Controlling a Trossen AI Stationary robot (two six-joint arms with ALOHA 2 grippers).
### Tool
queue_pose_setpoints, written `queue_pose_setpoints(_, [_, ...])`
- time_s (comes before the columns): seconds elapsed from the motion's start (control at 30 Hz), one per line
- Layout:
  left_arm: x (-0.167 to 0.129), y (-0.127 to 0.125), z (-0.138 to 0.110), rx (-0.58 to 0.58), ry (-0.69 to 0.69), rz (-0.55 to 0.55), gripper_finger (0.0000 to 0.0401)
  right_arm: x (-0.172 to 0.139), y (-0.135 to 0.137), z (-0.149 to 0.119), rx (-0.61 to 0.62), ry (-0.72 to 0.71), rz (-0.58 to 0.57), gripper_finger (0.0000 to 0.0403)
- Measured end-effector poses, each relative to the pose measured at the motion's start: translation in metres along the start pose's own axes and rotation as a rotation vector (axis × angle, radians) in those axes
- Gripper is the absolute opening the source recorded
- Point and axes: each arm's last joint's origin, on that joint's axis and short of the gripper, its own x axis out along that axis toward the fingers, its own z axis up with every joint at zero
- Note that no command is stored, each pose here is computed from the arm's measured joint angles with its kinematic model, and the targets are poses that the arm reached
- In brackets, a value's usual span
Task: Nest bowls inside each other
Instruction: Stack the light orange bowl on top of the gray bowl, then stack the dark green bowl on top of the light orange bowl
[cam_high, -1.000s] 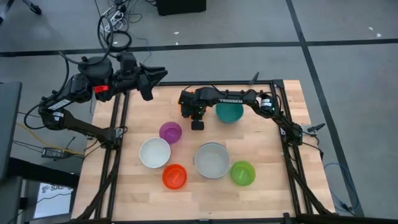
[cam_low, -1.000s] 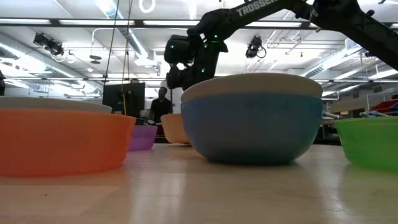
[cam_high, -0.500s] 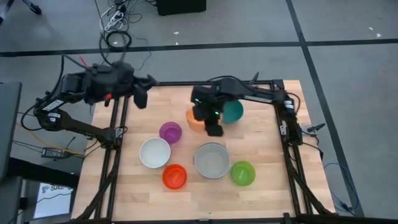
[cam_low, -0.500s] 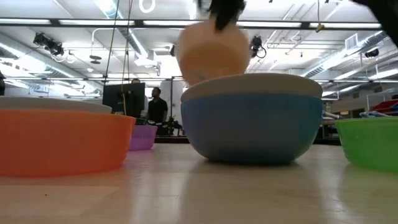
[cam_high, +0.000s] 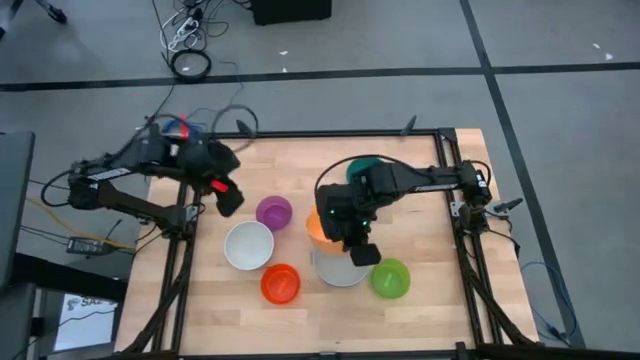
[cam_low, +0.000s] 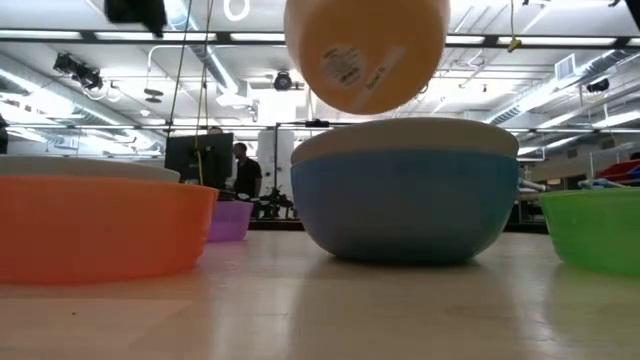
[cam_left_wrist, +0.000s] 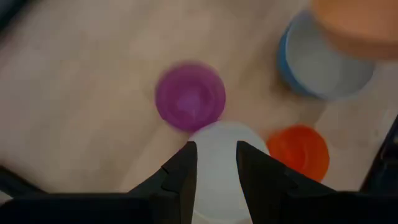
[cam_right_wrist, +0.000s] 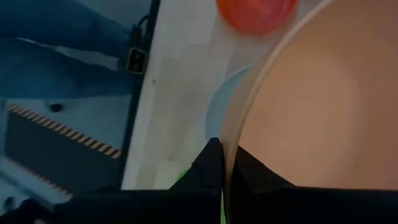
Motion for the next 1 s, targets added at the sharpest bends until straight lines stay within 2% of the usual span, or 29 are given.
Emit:
queue_pose_setpoints(0.13, [0.025, -0.006, -0.005, -0.038, 0.053, -0.067, 0.0122, 0.010, 0.004, -0.002, 0.023, 0.034, 0.063, 0.0000])
queue_pose_setpoints(0.23, [0.034, -0.013, -0.005, -0.056, 0.053, -0.138, 0.0122, 0.018, 0.006, -0.003, 0.026, 0.056, 0.079, 0.0003])
queue_pose_setpoints(0.5, [0.034, -0.024, 0.003, -0.099, -0.046, -0.231, 0.0122, 0.035, 0.007, -0.003, 0.021, 0.059, 0.131, 0.0056])
queue_pose_setpoints(0.67, [0.033, -0.029, 0.005, -0.121, -0.088, -0.259, 0.0122, 0.038, 0.004, -0.005, 0.041, 0.075, 0.184, 0.0089])
queue_pose_setpoints(0.8, [0.032, -0.032, 0.009, -0.152, -0.124, -0.288, 0.0122, 0.037, -0.001, -0.005, 0.039, 0.072, 0.184, 0.0106])
queue_pose_setpoints(0.9, [0.031, -0.034, 0.012, -0.176, -0.156, -0.317, 0.0122, 0.032, -0.006, -0.006, 0.030, 0.059, 0.122, 0.0111])
queue_pose_setpoints(1.0, [0.029, -0.037, 0.016, -0.202, -0.192, -0.356, 0.0122, 0.016, -0.018, -0.011, 0.040, 0.042, -0.061, 0.0110])
